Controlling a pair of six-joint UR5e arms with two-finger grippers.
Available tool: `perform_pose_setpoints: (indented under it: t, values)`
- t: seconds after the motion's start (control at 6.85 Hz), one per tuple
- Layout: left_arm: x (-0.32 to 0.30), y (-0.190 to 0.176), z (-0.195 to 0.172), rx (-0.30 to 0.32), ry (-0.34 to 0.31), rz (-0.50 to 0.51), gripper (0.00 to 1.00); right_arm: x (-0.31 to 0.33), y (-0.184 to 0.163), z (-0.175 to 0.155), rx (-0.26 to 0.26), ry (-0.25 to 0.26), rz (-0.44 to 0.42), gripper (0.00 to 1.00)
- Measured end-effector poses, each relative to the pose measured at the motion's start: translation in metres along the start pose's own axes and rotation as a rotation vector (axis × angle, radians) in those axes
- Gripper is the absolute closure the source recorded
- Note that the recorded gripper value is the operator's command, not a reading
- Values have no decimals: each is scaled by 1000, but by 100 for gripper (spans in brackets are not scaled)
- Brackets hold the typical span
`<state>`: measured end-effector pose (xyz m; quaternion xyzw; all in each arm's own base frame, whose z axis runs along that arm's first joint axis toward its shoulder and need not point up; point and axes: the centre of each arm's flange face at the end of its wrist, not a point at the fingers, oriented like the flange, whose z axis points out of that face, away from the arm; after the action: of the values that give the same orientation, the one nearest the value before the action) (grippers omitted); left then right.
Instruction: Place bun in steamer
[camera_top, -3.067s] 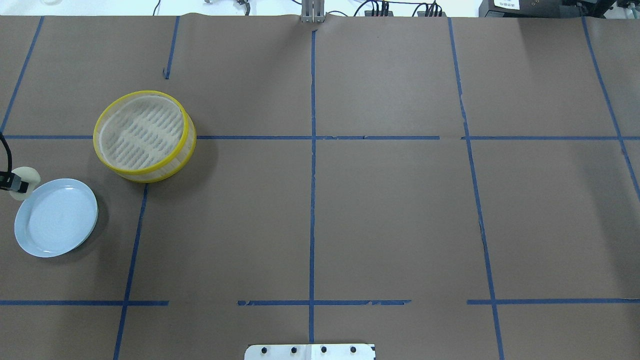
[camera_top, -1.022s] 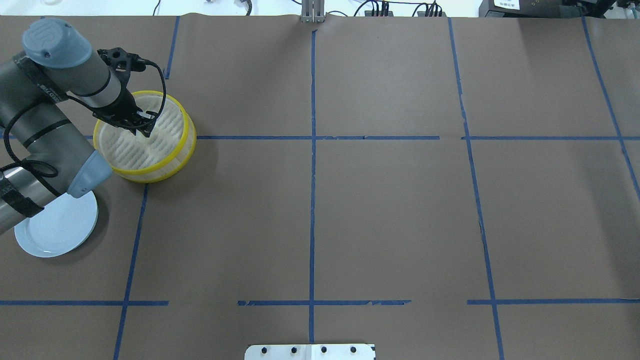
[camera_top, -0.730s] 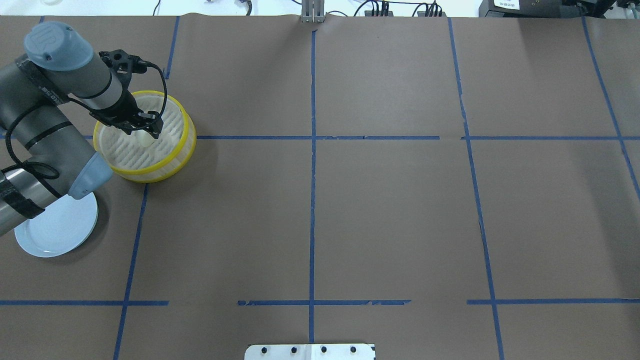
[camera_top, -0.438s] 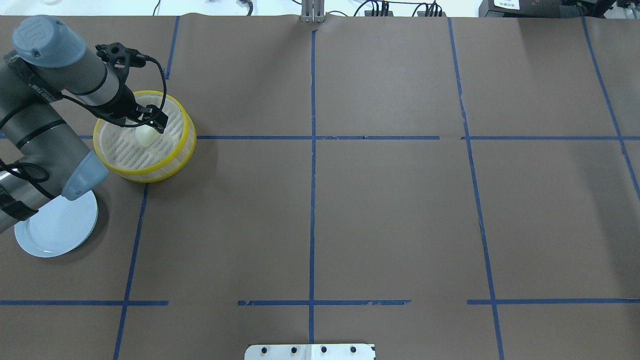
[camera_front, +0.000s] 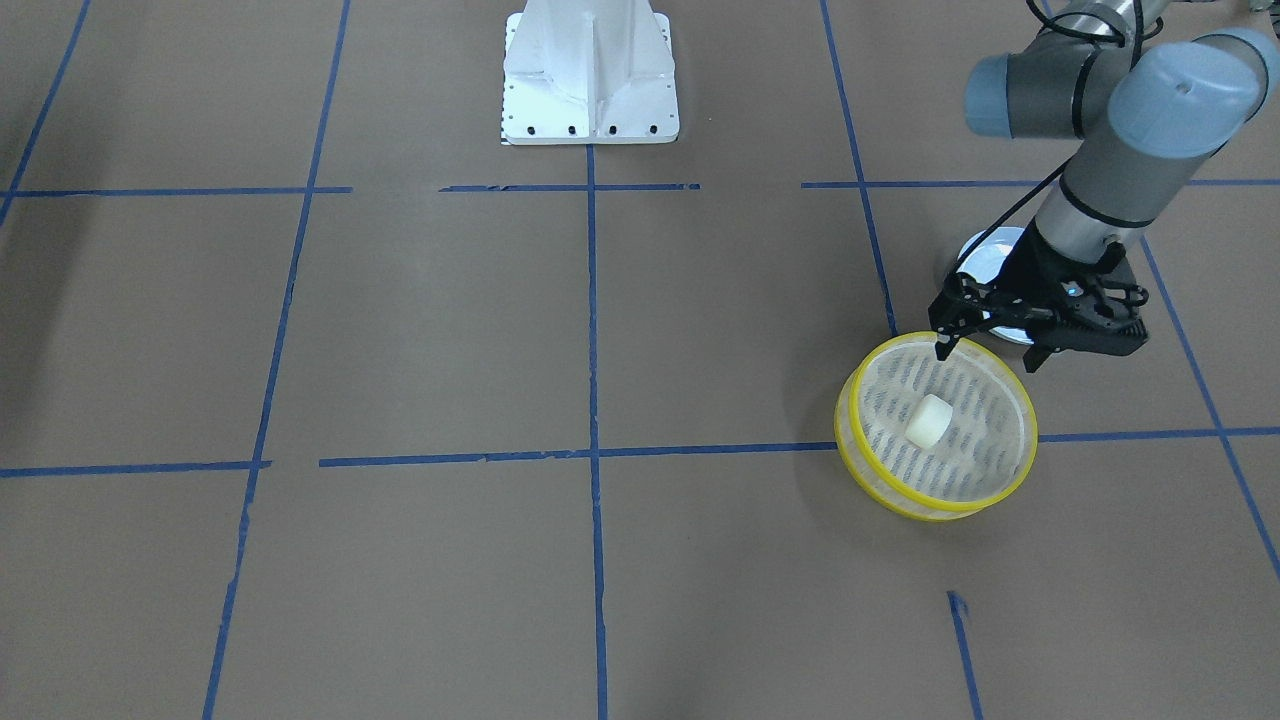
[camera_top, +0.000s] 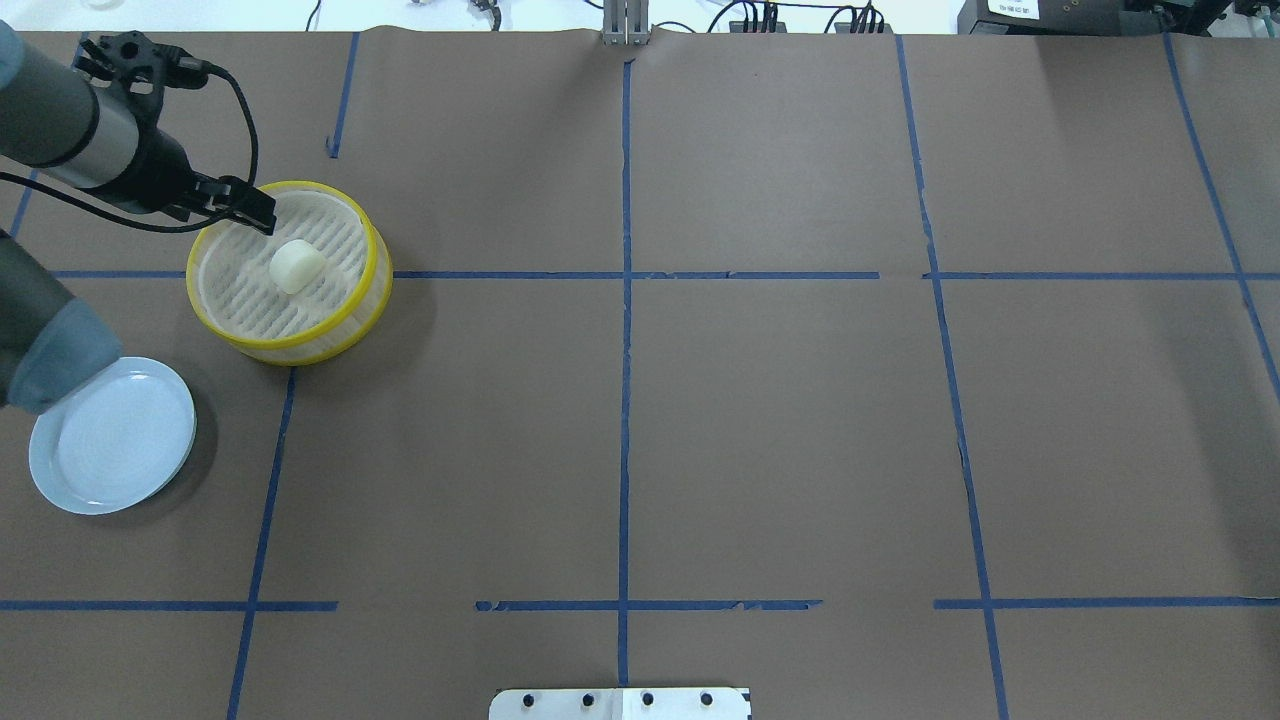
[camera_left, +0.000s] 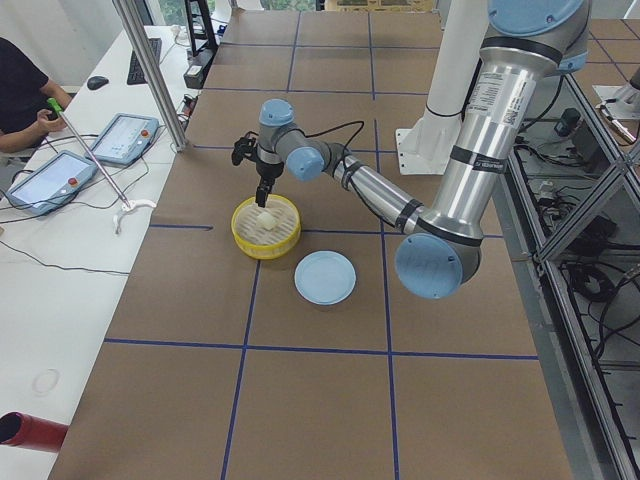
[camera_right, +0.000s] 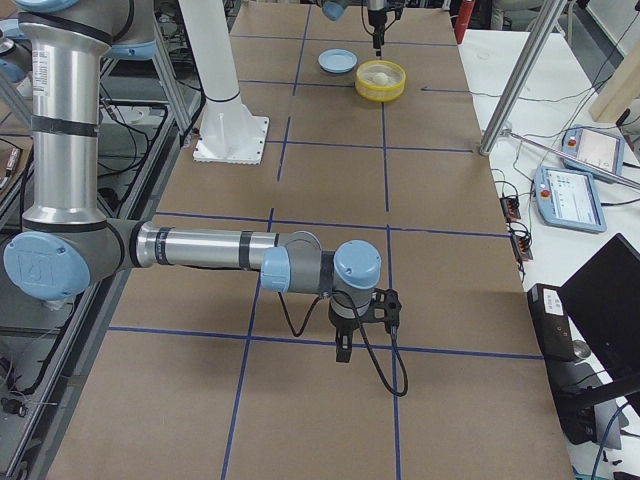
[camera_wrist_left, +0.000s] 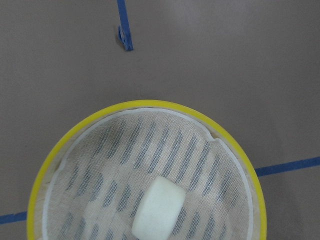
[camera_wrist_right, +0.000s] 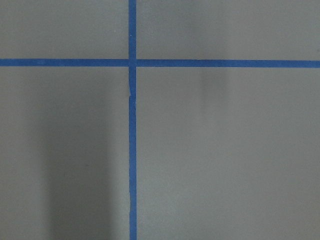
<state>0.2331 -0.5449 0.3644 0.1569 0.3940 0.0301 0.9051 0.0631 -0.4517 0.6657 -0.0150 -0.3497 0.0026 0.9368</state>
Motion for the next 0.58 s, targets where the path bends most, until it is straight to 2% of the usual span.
perform_pose_setpoints:
  t: [0.15,0.29,0.58]
  values:
    - [-43,-2,-29,34,-24,22,0,0,0,0,0,0,0,0]
    - [-89,0,-51,25,-42,68,0,0,0,0,0,0,0,0]
    - [-202,25,-80,-50,-77,137,0,0,0,0,1,0,1,0]
